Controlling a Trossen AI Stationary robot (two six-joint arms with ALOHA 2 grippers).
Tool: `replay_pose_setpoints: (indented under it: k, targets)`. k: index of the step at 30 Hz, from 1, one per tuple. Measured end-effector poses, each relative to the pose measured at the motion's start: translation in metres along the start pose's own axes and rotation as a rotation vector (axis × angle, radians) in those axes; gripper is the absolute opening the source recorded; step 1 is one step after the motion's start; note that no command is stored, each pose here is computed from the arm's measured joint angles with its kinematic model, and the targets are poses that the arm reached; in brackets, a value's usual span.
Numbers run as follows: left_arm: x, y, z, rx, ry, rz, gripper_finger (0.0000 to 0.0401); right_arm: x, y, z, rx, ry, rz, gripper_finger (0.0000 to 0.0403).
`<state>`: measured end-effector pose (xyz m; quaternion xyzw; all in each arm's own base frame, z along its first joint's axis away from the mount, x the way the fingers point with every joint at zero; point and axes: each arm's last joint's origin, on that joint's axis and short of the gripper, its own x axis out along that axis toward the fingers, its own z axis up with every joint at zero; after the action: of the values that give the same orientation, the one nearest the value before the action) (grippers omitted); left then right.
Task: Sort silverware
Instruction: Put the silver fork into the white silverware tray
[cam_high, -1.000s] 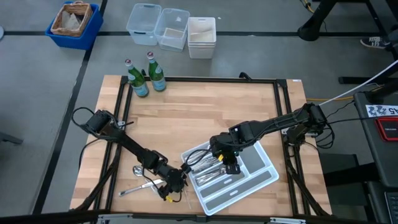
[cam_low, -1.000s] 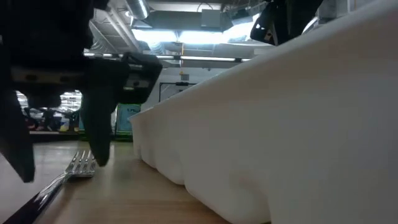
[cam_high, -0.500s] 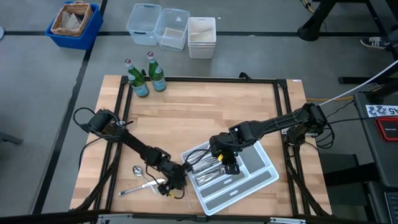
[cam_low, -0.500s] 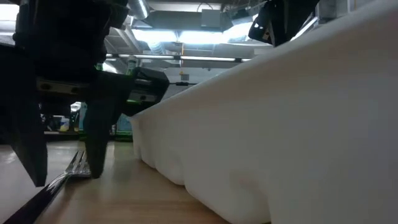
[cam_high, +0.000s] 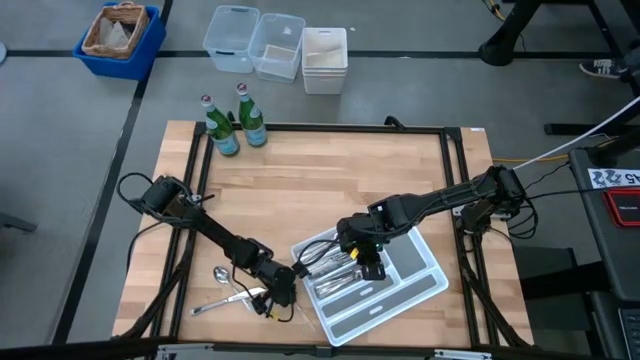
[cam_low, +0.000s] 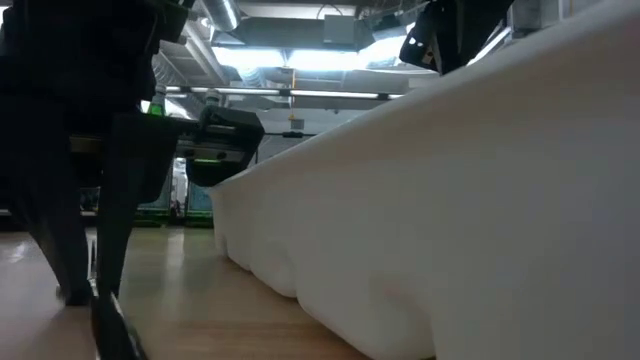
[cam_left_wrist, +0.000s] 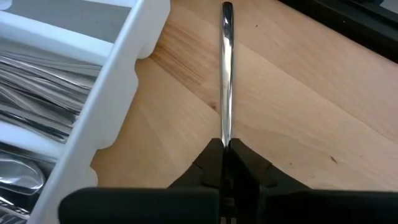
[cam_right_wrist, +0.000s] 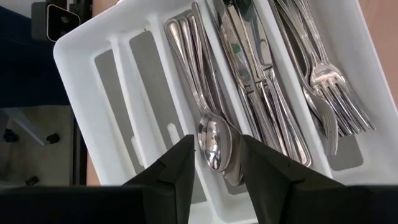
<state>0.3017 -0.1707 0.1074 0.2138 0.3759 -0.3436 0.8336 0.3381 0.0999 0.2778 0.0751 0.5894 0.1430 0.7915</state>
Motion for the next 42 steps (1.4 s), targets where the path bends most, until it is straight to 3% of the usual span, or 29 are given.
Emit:
replay_pose_setpoints:
  k: [19, 33, 42]
  targets:
    - [-0.015, 0.001, 0.017, -0.179, -0.073, 0.027, 0.0002, 0.000, 0.000, 0.000, -0.001, -0.005, 0.001, 0.0131]
    - [-0.046, 0.003, 0.036, -0.215, -0.178, 0.061, 0.0002, -0.001, 0.004, 0.010, -0.024, -0.099, 0.069, 0.0131]
    - [-0.056, 0.017, 0.037, -0.181, -0.189, 0.197, 0.0004, -0.002, 0.007, 0.019, 0.188, -0.167, 0.144, 0.0131]
